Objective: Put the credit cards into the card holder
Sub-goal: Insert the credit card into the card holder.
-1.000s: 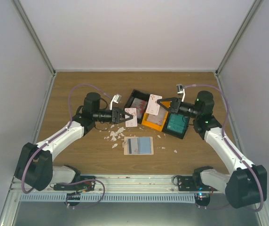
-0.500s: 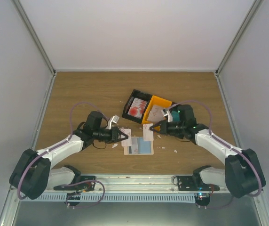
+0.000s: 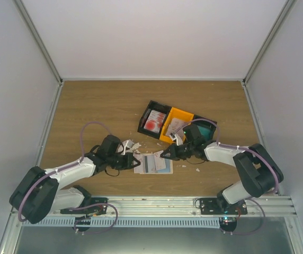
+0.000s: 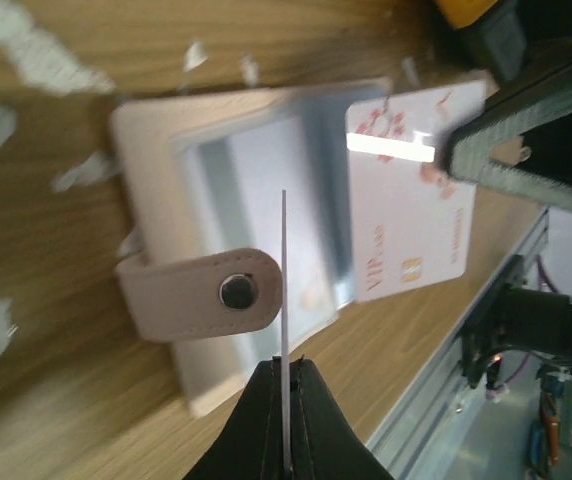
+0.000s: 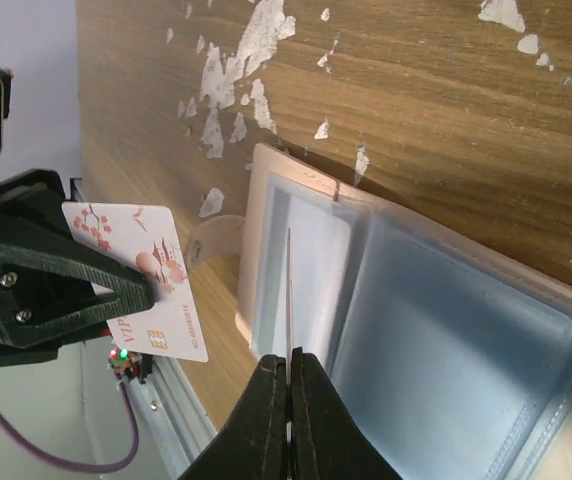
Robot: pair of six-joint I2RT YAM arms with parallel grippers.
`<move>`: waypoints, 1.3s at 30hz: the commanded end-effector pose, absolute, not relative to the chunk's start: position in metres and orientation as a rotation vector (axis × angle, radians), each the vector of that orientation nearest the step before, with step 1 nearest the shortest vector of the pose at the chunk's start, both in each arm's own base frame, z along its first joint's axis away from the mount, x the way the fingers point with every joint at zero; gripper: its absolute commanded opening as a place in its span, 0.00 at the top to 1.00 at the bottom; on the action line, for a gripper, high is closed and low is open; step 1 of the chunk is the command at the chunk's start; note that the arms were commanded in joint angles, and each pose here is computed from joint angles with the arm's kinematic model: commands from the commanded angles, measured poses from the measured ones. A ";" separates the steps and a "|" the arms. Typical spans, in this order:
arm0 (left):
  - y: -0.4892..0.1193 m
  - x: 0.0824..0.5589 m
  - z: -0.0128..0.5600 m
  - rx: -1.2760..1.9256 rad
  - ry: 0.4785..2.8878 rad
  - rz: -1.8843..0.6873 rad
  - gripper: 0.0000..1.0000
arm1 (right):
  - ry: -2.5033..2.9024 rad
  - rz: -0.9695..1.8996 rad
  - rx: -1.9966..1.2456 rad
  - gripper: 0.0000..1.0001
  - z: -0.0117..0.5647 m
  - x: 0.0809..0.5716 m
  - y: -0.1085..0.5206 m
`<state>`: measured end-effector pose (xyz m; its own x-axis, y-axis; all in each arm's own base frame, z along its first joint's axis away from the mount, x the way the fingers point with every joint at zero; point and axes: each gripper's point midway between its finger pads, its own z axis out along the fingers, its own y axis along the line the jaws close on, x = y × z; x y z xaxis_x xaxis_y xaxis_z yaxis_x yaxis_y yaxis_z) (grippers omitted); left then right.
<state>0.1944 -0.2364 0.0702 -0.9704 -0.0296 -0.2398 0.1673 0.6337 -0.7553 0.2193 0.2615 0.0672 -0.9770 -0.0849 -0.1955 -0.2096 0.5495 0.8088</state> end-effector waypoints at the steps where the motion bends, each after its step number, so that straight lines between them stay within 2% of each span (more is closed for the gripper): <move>1: -0.218 0.190 0.058 0.066 2.623 -1.120 1.00 | 2.625 1.345 -0.237 0.99 0.061 0.231 0.267; 7: -0.206 0.183 0.042 0.009 2.651 -1.064 1.00 | 2.652 1.328 -0.167 1.00 0.049 0.229 0.263; 21: -0.205 0.177 0.023 0.010 2.726 -1.045 1.00 | 2.724 1.556 -0.041 0.99 0.033 0.214 0.276; 28: -0.210 0.173 0.024 0.049 2.728 -1.091 1.00 | 2.769 1.472 0.101 1.00 0.023 0.214 0.266; 39: -0.217 0.170 0.027 0.132 2.732 -1.131 1.00 | 2.785 1.404 0.119 0.99 0.018 0.214 0.262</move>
<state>0.1710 -0.2138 0.0298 -0.9806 -0.0263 -0.1944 0.1197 0.7051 -0.6989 0.2194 0.2718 0.0349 -0.9987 0.0273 -0.0438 -0.0225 0.5327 0.8460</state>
